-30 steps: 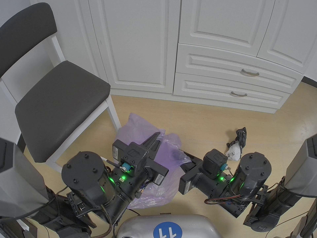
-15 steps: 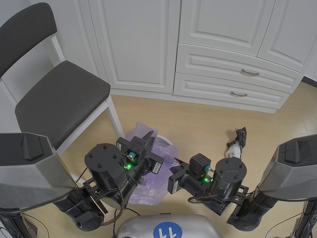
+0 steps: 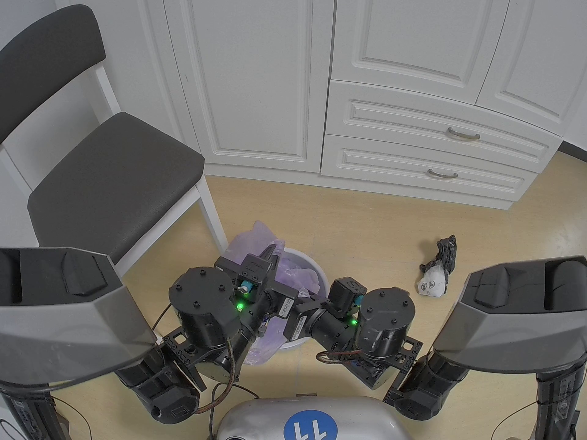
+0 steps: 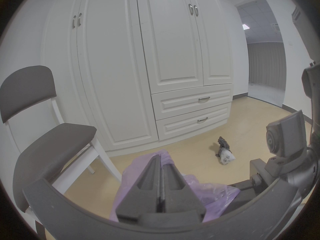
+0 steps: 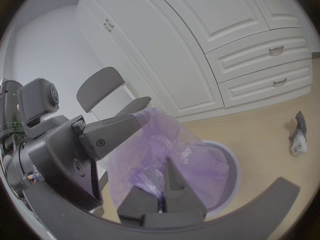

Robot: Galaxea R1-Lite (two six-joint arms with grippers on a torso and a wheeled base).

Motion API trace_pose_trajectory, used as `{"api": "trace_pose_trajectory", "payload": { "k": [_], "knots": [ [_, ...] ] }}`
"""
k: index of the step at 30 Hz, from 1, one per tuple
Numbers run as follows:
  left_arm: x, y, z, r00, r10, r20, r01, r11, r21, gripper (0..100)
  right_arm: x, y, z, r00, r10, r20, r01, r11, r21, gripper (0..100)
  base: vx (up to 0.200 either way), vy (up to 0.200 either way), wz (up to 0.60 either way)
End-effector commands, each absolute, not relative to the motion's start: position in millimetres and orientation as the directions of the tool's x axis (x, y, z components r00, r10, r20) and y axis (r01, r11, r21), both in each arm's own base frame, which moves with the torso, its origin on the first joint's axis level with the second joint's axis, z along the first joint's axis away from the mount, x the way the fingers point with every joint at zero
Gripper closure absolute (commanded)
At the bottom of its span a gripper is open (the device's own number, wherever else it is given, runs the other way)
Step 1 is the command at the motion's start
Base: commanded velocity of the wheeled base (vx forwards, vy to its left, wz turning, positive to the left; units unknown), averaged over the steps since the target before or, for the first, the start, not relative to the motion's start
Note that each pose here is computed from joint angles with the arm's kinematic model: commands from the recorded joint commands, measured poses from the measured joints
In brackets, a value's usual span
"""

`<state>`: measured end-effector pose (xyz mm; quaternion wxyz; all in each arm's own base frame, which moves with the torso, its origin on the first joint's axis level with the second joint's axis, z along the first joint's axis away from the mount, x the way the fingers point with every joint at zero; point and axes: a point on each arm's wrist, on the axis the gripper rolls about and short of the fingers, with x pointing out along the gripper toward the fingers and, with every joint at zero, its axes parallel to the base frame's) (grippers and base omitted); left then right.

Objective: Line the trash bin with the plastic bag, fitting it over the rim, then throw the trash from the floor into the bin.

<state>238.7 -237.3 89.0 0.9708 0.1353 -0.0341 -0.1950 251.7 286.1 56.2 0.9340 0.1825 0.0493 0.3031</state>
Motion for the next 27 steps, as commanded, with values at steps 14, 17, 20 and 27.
{"api": "trace_pose_trajectory", "payload": {
  "k": [14,17,20,27],
  "knots": [
    [226,-259,76,0.885,-0.465,-0.016,0.455,0.86,0.23,100,266,237,40,0.829,0.55,-0.1,-0.534,0.832,0.149,100,0.0,0.0,0.0],
    [227,-262,73,0.886,-0.463,-0.02,0.455,0.862,0.224,100,264,236,43,0.824,0.547,-0.148,-0.529,0.836,0.142,100,0.0,0.0,0.0],
    [236,-265,70,0.892,-0.451,-0.014,0.443,0.87,0.217,100,266,235,42,0.826,0.542,-0.156,-0.525,0.84,0.141,100,0.0,0.0,0.0],
    [259,-256,69,0.922,-0.387,0.004,0.379,0.905,0.193,100,266,232,39,0.828,0.533,-0.173,-0.516,0.846,0.133,100,0.0,0.0,0.0]
  ]
}}
